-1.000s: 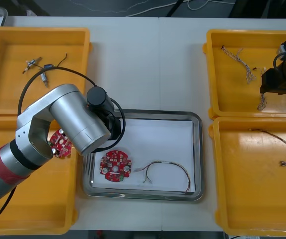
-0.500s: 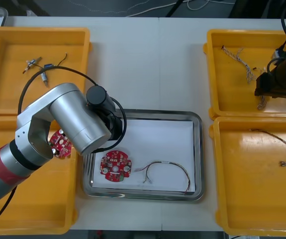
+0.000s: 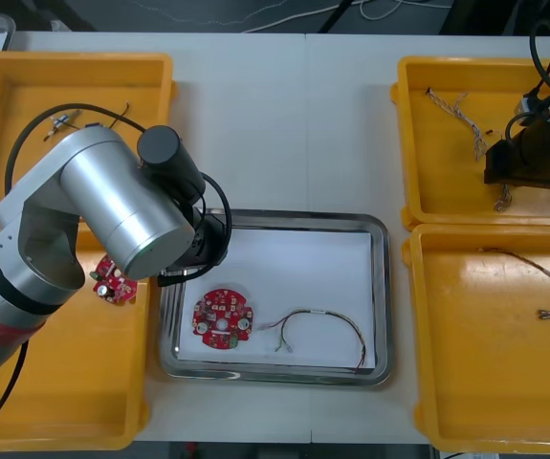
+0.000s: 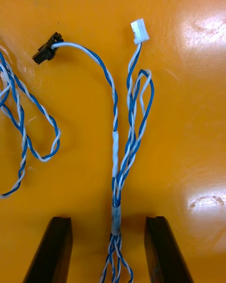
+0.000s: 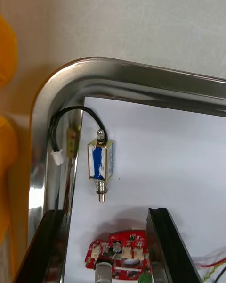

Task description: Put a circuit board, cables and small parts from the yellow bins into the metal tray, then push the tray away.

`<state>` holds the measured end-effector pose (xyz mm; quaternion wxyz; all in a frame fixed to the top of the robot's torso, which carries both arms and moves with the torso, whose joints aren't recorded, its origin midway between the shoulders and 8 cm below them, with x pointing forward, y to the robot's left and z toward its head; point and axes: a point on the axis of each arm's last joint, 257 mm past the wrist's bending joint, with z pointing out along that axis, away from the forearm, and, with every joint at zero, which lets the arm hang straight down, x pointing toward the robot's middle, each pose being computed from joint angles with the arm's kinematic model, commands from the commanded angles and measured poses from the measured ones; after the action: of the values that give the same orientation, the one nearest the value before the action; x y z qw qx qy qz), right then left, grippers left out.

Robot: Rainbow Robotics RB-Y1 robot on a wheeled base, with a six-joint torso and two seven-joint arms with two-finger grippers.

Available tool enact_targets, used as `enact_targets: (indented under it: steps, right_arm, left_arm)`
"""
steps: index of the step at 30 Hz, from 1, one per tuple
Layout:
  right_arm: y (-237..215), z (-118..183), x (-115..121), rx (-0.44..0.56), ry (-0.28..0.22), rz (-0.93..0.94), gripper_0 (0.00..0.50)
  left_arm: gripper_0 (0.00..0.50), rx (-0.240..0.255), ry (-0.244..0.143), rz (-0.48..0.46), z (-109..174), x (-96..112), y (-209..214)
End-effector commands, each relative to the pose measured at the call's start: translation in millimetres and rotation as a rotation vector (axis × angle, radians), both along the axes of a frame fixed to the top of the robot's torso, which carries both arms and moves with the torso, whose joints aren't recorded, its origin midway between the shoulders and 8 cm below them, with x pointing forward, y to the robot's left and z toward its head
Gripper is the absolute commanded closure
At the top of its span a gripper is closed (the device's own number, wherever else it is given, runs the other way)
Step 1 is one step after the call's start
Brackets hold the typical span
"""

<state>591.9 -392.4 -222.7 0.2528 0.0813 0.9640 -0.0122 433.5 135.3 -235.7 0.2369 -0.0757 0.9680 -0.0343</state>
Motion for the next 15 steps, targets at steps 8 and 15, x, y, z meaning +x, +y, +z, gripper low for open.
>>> enact_targets:
  steps: [8,15]
  right_arm:
    - [13,10,11,-0.052,-0.016,0.069,0.485]
    - [13,10,12,-0.056,-0.016,0.079,0.5]
  left_arm:
    - [0.011,-0.106,-0.026,0.043,79,6,6]
    - [0.011,-0.132,-0.065,0.083,100,20,25]
